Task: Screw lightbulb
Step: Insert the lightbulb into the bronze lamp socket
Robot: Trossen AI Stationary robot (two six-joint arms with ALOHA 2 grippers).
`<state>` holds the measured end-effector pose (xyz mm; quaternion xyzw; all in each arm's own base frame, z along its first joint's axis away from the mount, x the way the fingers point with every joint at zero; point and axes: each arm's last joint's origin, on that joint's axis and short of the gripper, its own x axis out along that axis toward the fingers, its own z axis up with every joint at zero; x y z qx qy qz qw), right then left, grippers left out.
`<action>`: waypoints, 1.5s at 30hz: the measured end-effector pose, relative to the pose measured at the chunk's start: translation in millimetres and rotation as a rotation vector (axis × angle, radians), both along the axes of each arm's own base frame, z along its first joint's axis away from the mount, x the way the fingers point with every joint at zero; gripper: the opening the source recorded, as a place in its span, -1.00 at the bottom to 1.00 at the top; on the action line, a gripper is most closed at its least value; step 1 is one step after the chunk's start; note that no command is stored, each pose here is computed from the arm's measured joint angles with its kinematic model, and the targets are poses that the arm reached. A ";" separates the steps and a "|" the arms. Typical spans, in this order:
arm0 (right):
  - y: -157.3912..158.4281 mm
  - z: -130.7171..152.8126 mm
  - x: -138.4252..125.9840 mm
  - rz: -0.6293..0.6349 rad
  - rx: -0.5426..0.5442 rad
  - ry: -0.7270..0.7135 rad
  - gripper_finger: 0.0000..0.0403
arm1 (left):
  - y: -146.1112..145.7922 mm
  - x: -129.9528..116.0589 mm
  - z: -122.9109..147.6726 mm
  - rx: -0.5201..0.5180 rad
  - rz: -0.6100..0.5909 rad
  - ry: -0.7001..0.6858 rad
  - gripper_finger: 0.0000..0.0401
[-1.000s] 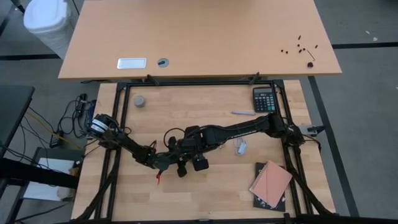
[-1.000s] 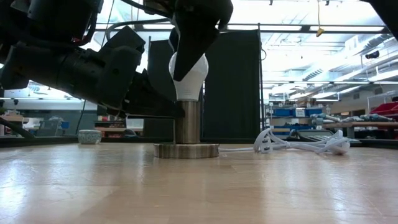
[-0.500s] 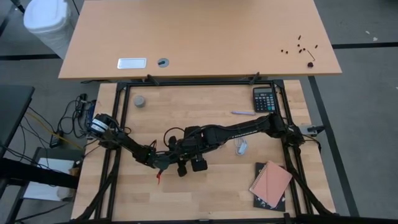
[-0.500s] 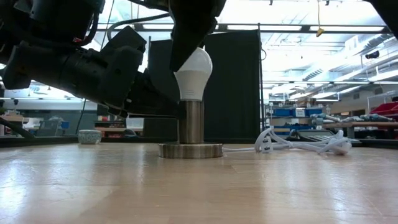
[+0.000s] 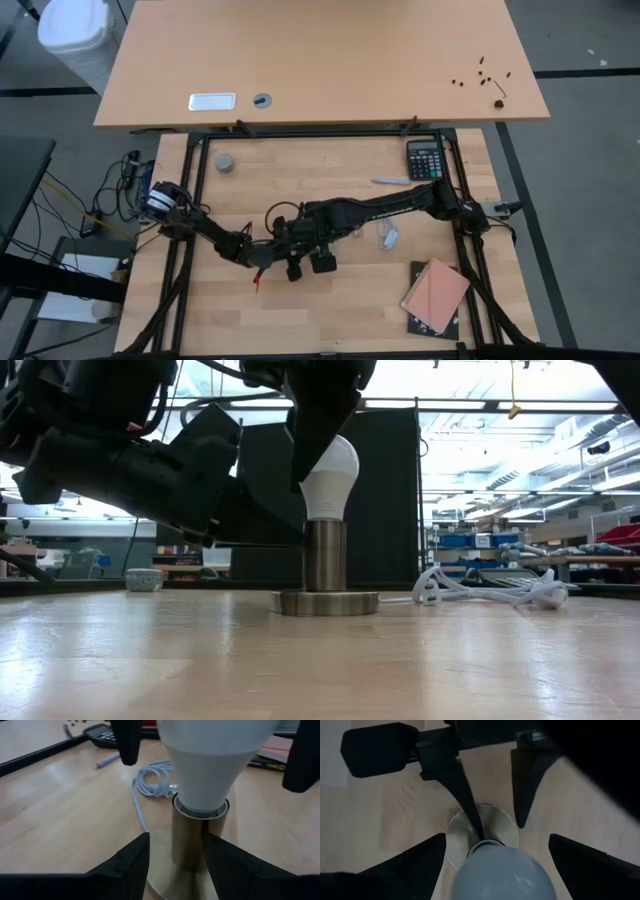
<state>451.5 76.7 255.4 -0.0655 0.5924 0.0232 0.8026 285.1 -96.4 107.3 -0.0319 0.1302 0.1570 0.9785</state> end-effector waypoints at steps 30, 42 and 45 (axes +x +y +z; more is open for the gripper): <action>6.5 -1.9 -9.4 0.099 -0.108 0.080 0.80 | -0.7 2.0 -1.2 -0.007 -0.151 0.035 0.23; 5.9 -2.4 -9.1 0.068 -0.100 0.078 0.80 | -3.2 14.7 -13.9 0.013 -0.106 -0.019 0.41; 5.9 -2.6 -9.1 0.054 -0.097 0.077 0.80 | -4.1 16.2 -20.7 0.027 -0.104 -0.032 0.41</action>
